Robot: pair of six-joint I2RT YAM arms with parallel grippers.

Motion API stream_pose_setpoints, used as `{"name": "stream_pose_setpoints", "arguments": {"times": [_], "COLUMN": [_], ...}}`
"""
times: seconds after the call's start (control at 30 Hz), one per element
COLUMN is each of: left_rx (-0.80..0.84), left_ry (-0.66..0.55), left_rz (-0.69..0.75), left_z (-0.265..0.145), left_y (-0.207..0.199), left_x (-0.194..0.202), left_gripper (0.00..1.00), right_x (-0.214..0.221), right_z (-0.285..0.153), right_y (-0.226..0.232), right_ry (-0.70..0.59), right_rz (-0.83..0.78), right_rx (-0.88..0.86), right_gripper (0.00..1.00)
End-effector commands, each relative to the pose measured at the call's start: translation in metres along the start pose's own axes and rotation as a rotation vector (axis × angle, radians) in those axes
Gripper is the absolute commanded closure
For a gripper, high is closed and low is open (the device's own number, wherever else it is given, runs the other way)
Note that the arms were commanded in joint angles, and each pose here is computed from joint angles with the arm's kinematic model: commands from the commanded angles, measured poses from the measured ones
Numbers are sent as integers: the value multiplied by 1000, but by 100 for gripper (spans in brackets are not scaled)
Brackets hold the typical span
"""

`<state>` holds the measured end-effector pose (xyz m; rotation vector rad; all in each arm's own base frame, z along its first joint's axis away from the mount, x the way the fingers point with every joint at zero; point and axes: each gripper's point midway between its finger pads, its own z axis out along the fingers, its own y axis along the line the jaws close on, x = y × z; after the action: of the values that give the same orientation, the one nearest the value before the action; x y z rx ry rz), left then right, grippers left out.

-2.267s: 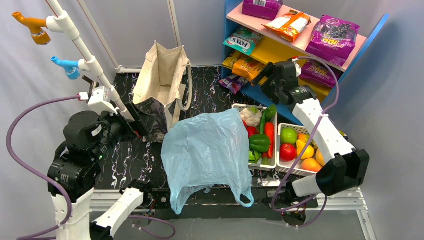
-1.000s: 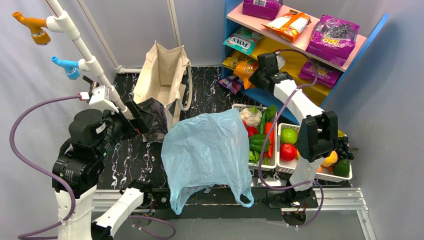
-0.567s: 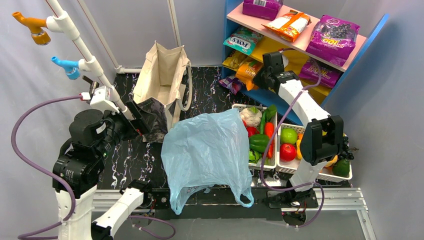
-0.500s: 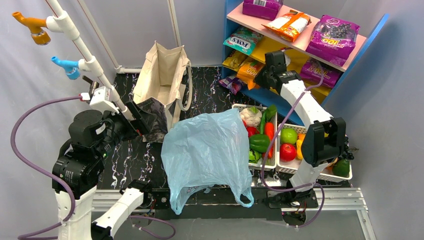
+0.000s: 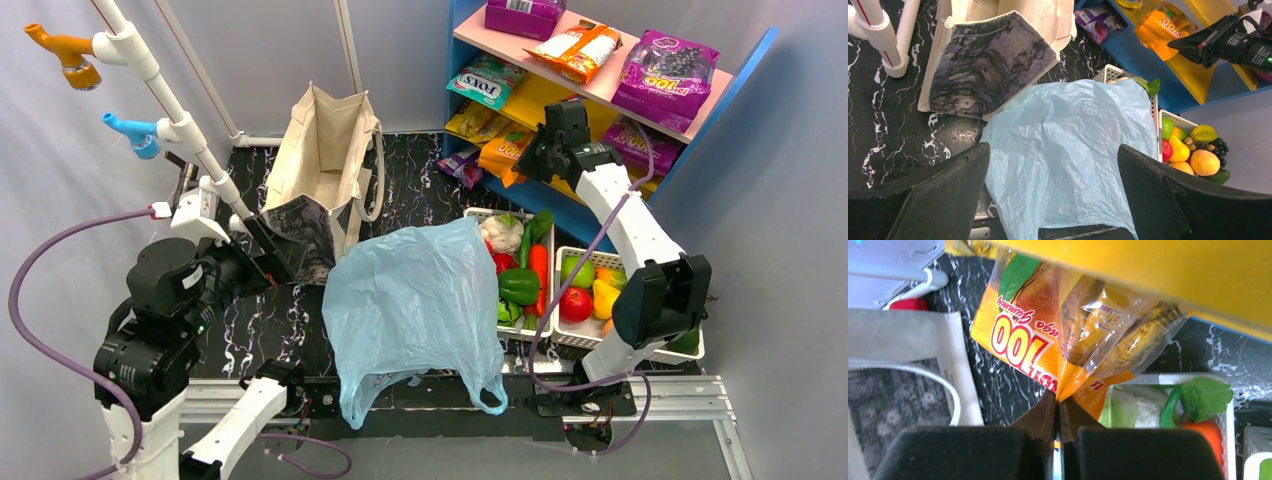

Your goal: Place the food into the grocery bag and tie it

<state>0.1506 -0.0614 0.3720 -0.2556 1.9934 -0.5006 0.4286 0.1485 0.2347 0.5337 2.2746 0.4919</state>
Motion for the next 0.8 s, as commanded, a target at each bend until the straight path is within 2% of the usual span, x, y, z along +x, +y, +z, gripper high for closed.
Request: {"name": "stream_pose_setpoints", "arguments": {"times": [0.0,0.2,0.37,0.57,0.77], "left_rx": [-6,-5,2,3,20], "left_ry": [3,-9,13,20,29], "left_rz": [-28,-63,-83,-104,-127], "left_z": [-9,-16,-17,-16,-13], "left_y": [4,5,5,6,2], "left_x": [7,9,17,21,23], "left_gripper": [1,0,1,0,0], "right_x": [-22,-4,8,12,-1], "right_z": [-55,-88,-120,-165,-212], "right_y": [48,70,90,131,177], "right_ry": [-51,58,78,25,-123], "right_rz": [-69,-160,-215,-289,-379], "right_rx": [-217,-313,-390,-572,-770], "right_gripper": [99,99,99,99,99]}}
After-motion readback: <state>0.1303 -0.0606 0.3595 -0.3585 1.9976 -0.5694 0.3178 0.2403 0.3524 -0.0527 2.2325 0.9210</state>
